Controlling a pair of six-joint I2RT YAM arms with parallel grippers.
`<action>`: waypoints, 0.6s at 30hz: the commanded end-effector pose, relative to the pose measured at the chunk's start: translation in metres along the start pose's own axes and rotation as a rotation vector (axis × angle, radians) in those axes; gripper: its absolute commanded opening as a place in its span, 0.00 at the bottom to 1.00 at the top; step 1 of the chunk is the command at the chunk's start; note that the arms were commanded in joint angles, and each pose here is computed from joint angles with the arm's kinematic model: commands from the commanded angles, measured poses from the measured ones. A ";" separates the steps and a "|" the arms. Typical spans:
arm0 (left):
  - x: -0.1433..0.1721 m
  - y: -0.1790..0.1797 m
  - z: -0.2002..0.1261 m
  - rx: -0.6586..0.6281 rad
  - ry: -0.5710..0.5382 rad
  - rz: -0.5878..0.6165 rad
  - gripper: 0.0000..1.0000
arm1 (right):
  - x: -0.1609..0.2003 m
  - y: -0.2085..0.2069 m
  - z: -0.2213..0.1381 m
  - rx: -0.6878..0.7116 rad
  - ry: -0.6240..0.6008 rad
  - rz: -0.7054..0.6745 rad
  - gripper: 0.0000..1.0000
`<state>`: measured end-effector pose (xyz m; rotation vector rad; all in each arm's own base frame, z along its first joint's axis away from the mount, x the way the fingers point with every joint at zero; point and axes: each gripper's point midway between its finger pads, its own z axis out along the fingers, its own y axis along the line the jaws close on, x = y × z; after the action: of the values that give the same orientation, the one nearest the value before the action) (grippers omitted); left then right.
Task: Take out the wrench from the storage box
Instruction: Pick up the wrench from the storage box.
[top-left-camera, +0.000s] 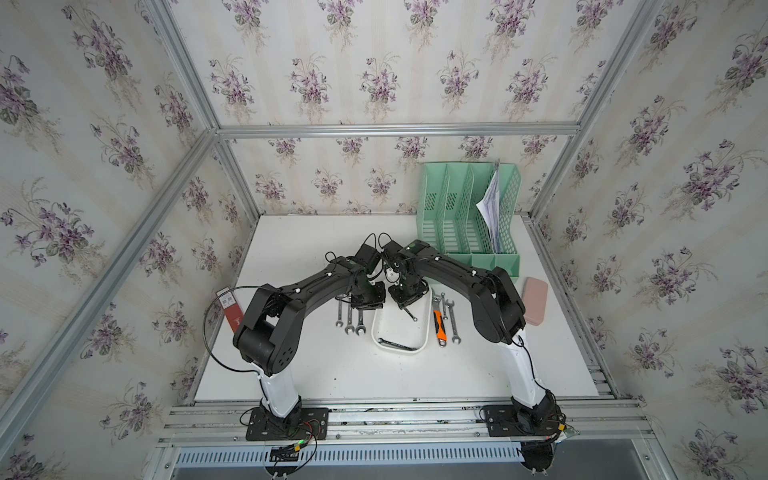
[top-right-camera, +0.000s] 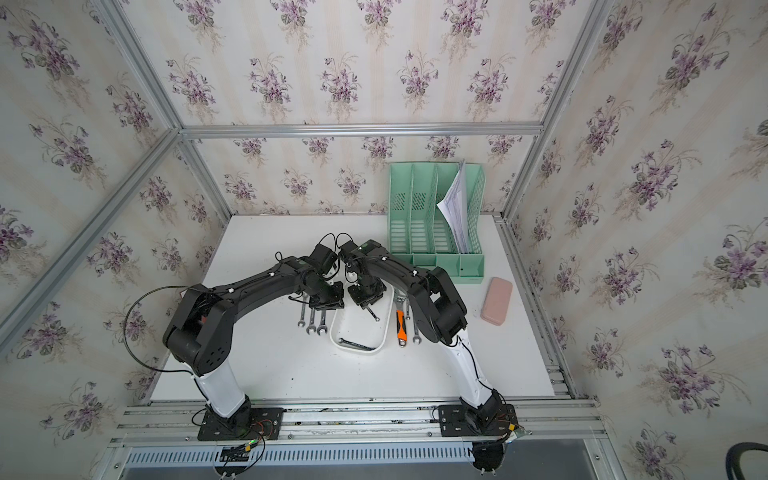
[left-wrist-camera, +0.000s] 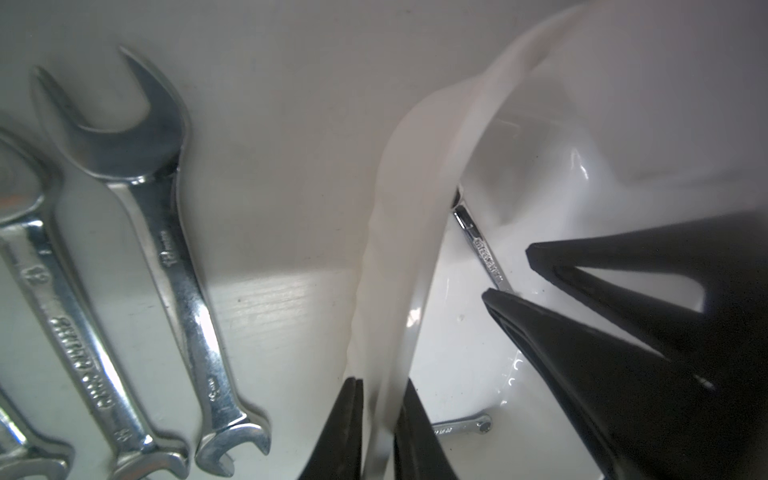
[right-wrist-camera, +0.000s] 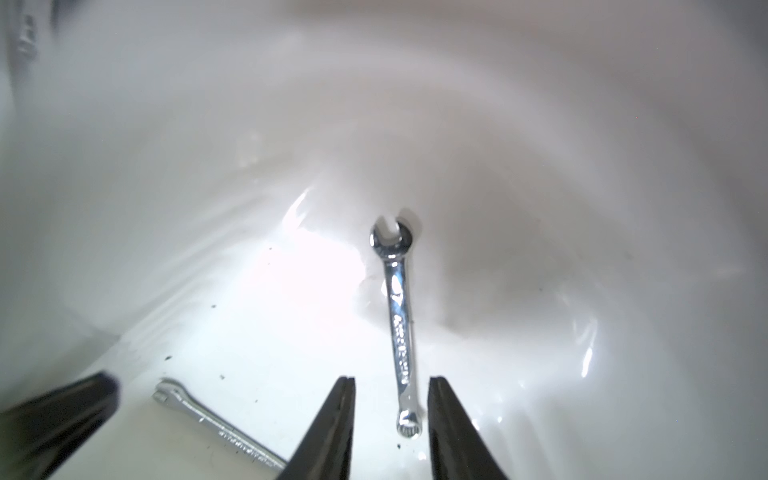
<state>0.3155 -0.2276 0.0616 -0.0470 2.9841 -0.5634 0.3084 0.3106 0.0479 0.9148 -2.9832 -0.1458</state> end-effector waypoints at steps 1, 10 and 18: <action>-0.002 0.001 0.000 -0.006 -0.007 0.005 0.19 | 0.004 0.004 -0.010 -0.023 -0.008 0.038 0.36; -0.002 0.001 -0.001 -0.006 -0.010 0.006 0.19 | 0.019 0.001 0.014 -0.024 0.032 0.055 0.36; -0.002 0.000 -0.003 -0.005 -0.013 0.007 0.19 | 0.020 -0.002 0.039 -0.013 0.066 0.060 0.36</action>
<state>0.3159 -0.2279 0.0617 -0.0466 2.9822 -0.5645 0.2897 0.3000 0.0156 0.8272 -2.9354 -0.1374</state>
